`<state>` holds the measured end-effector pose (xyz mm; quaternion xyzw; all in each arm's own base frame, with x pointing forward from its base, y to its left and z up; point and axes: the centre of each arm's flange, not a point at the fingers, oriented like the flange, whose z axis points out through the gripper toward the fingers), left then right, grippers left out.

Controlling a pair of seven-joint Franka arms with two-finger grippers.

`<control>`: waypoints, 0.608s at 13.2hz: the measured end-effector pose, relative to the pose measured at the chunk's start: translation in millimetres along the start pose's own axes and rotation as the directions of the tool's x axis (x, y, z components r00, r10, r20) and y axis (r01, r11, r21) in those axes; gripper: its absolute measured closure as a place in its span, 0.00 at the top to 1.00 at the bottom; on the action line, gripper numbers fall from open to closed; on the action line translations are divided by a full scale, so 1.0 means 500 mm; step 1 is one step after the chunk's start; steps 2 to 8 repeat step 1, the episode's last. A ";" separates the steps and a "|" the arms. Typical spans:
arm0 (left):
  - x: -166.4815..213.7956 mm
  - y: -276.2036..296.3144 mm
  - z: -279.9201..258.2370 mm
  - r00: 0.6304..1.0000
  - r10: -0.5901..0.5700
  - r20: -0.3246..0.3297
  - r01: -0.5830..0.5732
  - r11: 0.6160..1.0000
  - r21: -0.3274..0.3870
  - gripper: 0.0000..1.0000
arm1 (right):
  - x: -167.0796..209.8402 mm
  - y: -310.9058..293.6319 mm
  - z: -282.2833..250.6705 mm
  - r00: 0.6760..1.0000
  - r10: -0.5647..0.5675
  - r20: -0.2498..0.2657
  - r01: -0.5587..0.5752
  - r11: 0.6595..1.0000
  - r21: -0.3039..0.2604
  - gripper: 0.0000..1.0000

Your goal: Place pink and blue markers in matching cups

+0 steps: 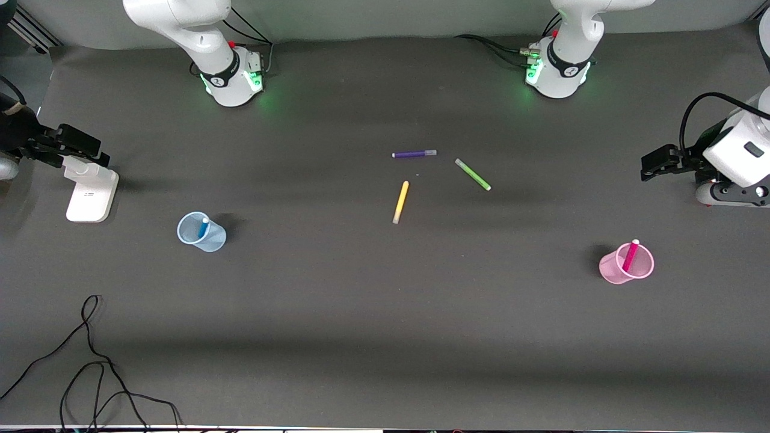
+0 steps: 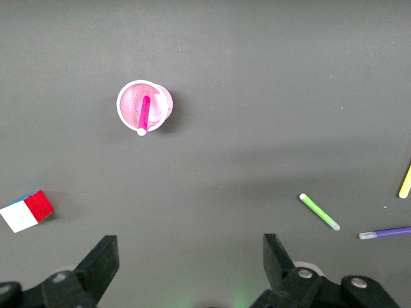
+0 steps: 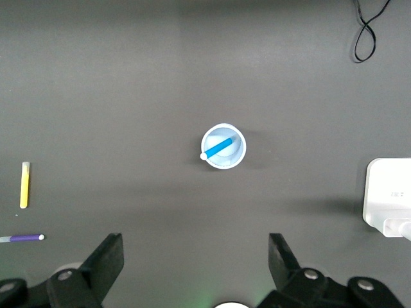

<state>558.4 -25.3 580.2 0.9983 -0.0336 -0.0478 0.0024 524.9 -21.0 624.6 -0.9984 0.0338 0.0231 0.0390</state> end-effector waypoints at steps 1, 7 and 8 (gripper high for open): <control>0.000 0.000 0.000 1.000 0.000 0.000 0.000 1.000 0.000 1.00 | 0.000 -0.001 0.000 1.000 -0.001 0.001 0.001 1.000 0.000 1.00; 0.000 0.000 0.000 1.000 0.000 0.000 0.000 1.000 0.000 1.00 | 0.000 -0.001 0.000 1.000 -0.001 0.001 0.001 1.000 0.000 1.00; 0.000 0.000 0.000 1.000 0.000 0.000 0.000 1.000 0.000 1.00 | 0.000 -0.001 0.000 1.000 -0.001 0.001 0.001 1.000 0.000 1.00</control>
